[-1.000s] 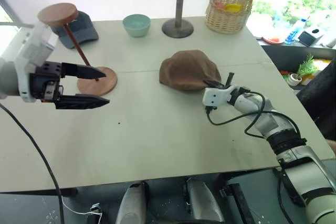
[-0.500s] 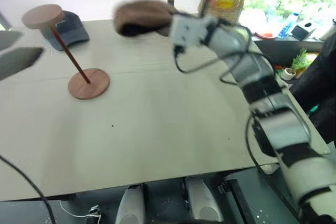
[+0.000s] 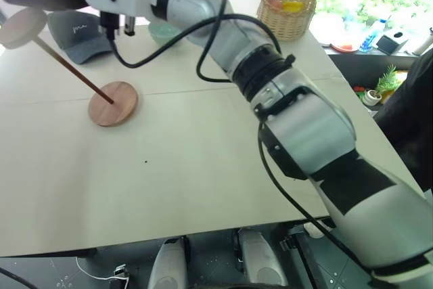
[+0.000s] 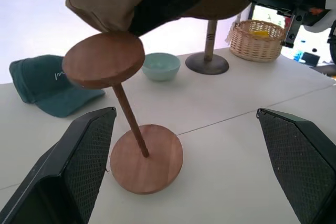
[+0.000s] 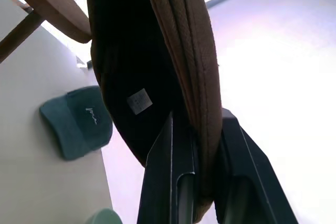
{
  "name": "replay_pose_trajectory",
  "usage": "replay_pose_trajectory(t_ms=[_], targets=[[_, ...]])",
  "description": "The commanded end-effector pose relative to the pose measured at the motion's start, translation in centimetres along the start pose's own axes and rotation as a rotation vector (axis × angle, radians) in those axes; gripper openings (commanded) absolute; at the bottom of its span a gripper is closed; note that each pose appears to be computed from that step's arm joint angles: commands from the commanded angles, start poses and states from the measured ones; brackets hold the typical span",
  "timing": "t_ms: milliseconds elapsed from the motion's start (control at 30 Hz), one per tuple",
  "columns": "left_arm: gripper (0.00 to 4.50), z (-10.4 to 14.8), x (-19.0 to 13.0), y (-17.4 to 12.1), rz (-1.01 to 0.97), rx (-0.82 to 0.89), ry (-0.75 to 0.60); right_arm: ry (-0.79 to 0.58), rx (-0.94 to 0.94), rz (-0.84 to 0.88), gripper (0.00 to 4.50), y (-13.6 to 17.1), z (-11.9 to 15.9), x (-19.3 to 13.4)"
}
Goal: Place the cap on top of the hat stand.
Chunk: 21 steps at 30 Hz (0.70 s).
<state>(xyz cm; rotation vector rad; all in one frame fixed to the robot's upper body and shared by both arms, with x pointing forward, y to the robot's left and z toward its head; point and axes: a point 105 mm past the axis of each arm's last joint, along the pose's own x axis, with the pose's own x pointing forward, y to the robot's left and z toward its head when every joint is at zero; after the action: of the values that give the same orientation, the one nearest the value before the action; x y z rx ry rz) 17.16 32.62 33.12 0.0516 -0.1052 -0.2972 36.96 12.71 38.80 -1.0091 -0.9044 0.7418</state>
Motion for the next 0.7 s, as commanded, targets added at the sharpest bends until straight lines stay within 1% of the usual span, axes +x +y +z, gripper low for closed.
replay_pose_trajectory(t_ms=[33,167,400,500,700], targets=[[4.50,1.6,-0.3,-0.9,0.017,0.060,-0.056,0.008,-0.041,-0.077,0.02,-2.2,0.8,0.3],[4.50,2.1,0.4,-1.1,0.020,0.066,-0.066,0.064,-0.047,-0.095,0.02,-2.5,-0.3,0.1],[4.50,2.4,1.2,-1.0,0.018,0.059,-0.070,0.112,-0.064,-0.157,0.02,-3.5,-1.2,-0.3],[4.50,2.4,1.4,-1.3,0.012,0.063,-0.072,0.072,-0.011,-0.183,0.02,-3.8,-0.3,0.0],[4.50,2.7,0.9,-1.4,0.056,0.072,-0.091,-0.010,0.060,-0.143,0.02,-2.3,2.0,1.1]])
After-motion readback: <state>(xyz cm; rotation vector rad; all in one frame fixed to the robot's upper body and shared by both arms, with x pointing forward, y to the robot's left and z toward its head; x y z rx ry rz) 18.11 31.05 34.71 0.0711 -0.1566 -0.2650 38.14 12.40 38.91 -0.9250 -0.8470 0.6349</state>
